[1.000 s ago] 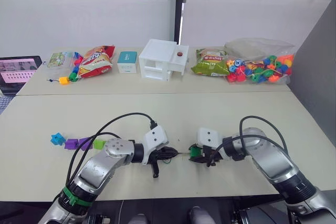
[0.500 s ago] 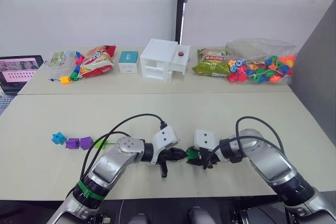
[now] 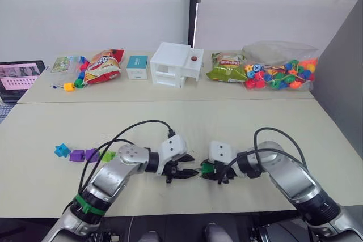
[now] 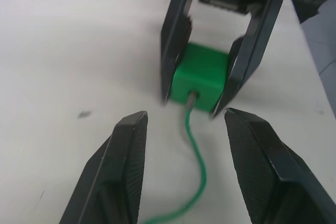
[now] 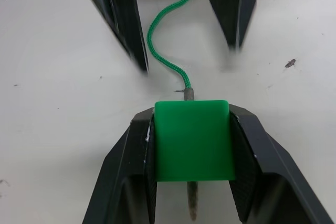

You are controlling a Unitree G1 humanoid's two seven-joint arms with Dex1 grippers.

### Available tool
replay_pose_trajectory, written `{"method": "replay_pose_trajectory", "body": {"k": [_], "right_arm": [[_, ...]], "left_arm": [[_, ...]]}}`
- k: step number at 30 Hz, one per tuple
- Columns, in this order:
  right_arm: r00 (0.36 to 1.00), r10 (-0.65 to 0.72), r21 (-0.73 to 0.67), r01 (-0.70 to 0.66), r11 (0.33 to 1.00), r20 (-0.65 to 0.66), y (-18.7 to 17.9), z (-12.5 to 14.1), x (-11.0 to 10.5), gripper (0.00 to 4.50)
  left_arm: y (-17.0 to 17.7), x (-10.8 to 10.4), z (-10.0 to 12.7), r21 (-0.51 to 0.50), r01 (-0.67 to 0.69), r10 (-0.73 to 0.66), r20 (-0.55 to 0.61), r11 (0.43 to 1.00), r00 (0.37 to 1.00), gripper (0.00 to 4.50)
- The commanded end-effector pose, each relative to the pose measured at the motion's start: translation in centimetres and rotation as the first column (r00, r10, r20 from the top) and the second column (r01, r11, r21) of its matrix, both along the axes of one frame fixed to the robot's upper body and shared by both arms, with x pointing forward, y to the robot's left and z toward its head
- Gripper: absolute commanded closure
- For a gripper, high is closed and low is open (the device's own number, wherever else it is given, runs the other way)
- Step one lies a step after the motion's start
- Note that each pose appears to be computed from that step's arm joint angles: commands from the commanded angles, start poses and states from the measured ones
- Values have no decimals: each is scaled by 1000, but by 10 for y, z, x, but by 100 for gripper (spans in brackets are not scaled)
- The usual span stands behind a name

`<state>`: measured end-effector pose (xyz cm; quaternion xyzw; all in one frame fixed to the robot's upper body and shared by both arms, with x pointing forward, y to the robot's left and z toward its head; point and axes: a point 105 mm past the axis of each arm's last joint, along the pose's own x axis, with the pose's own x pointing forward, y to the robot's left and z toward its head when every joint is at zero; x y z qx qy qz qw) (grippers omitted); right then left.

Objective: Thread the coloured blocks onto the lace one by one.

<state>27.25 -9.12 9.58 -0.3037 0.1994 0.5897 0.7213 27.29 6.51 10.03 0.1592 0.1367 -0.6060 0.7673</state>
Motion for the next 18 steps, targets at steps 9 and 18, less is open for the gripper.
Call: {"method": "replay_pose_trajectory", "body": {"k": [9,18], "right_arm": [[1000,2,-2,-2,1000,-9,-4,3,-4,329],[1000,-3,3,3,1000,-5,-3,6,-3,329]], "left_arm": [[-1,-10,-19,-1,7,-7,-26,1000,1000,221],[-8,-4,-33,38,18,-18,-15,999,1000,309]]}}
